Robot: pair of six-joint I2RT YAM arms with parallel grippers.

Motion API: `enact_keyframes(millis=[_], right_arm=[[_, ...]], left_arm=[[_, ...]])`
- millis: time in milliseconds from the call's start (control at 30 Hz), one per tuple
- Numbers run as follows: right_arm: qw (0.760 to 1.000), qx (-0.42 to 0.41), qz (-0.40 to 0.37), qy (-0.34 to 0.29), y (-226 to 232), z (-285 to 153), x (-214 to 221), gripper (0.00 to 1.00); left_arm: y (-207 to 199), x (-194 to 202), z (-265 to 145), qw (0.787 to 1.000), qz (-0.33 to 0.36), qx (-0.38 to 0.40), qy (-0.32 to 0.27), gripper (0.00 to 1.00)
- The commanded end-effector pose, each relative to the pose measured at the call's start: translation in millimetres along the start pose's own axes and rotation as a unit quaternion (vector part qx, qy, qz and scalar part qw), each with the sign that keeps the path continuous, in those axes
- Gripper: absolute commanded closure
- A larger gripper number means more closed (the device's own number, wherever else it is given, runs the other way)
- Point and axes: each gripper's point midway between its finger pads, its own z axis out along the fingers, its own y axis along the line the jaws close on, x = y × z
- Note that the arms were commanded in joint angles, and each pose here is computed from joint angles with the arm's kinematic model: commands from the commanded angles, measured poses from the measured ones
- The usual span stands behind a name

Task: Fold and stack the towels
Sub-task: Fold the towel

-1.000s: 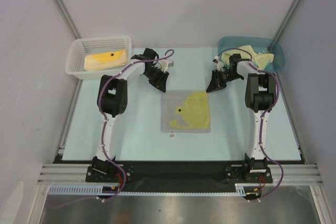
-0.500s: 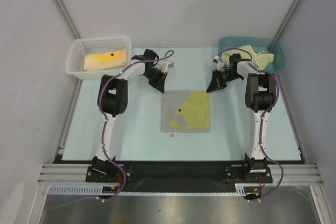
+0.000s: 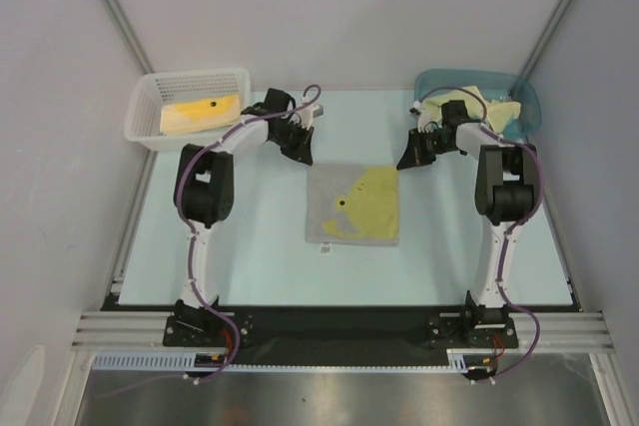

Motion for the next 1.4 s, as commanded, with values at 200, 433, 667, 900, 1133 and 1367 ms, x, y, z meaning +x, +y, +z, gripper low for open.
enact_keyframes(millis=[200, 433, 667, 900, 1133, 1367], right_arm=[[0.99, 0.056, -0.078, -0.101, 11, -36, -50, 1.0], [0.985, 0.081, -0.083, -0.124, 18, -48, -52, 1.0], [0.979, 0.105, -0.092, -0.147, 42, -63, -52, 1.0], [0.973, 0.133, -0.094, -0.165, 68, -78, -37, 1.0], [0.969, 0.169, -0.063, -0.167, 76, -88, -8, 1.0], [0.973, 0.177, -0.024, -0.147, 87, -80, 31, 1.0]], left_arm=[[2, -37, -42, 0.996, 0.008, -0.048, -0.081, 1.0], [-3, -42, -60, 0.992, 0.014, -0.065, -0.103, 1.0], [-23, -39, -78, 0.991, 0.008, -0.054, -0.122, 1.0], [-48, -11, -81, 0.993, -0.003, -0.037, -0.116, 1.0], [-69, 14, -90, 0.992, -0.017, -0.036, -0.117, 1.0], [-88, 39, -85, 0.993, -0.039, -0.036, -0.104, 1.0]])
